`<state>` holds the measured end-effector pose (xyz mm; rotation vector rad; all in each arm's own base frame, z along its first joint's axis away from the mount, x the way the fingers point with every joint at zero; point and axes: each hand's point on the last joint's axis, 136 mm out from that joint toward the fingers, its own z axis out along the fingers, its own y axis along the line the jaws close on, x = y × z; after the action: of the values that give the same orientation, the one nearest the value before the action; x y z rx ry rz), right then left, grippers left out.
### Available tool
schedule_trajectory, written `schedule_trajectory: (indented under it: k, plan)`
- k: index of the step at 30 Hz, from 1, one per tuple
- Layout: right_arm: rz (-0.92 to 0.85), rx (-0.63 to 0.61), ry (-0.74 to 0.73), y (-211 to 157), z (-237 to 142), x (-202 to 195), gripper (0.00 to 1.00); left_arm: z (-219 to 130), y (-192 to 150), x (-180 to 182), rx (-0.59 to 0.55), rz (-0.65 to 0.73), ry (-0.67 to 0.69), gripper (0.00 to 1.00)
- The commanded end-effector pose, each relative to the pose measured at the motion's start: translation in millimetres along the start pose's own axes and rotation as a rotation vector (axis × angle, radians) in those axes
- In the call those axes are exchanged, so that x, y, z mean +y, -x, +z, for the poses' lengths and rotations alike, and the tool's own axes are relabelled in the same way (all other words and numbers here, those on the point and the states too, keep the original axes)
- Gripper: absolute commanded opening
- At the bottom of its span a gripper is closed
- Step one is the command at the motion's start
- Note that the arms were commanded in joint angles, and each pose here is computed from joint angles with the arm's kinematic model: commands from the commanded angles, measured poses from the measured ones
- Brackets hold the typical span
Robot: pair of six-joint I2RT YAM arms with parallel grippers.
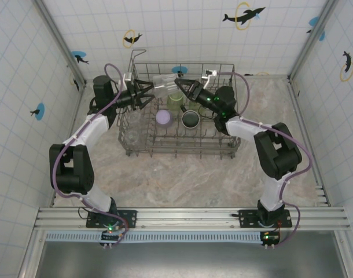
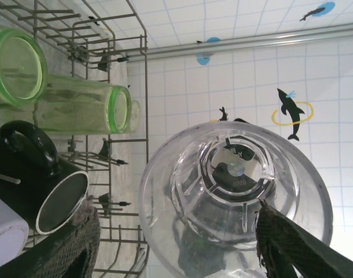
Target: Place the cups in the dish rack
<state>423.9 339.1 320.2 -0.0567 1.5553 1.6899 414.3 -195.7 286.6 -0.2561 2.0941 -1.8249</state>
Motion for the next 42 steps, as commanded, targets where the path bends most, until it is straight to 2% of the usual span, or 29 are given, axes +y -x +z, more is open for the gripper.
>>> schedule_trajectory:
  k: [1, 10, 18, 22, 29, 36, 42]
  plan:
    - [-0.092, -0.05, 0.01, 18, -8, 27, 0.43, -6, 2, -32, -0.03, 0.1, -0.025, 0.76]
    - [-0.217, -0.015, -0.17, 15, -6, 17, 0.43, -13, 15, -45, -0.11, 0.197, 0.065, 0.81]
    - [-0.35, 0.036, -0.296, 4, 3, 17, 0.43, -34, 43, -46, -0.274, 0.334, 0.293, 0.9]
    - [-0.409, 0.063, -0.332, -3, 10, 20, 0.43, -50, 60, -44, -0.35, 0.387, 0.422, 0.97]
    - [-0.538, 0.133, -0.391, -21, 32, 24, 0.43, -96, 97, -34, -0.506, 0.4, 0.629, 0.97]
    - [-0.642, 0.187, -0.454, -33, 57, 23, 0.42, -146, 121, -3, -0.635, 0.388, 0.808, 0.97]
    - [-0.737, 0.236, -0.515, -46, 74, 19, 0.42, -166, 130, 36, -0.655, 0.347, 0.91, 0.97]
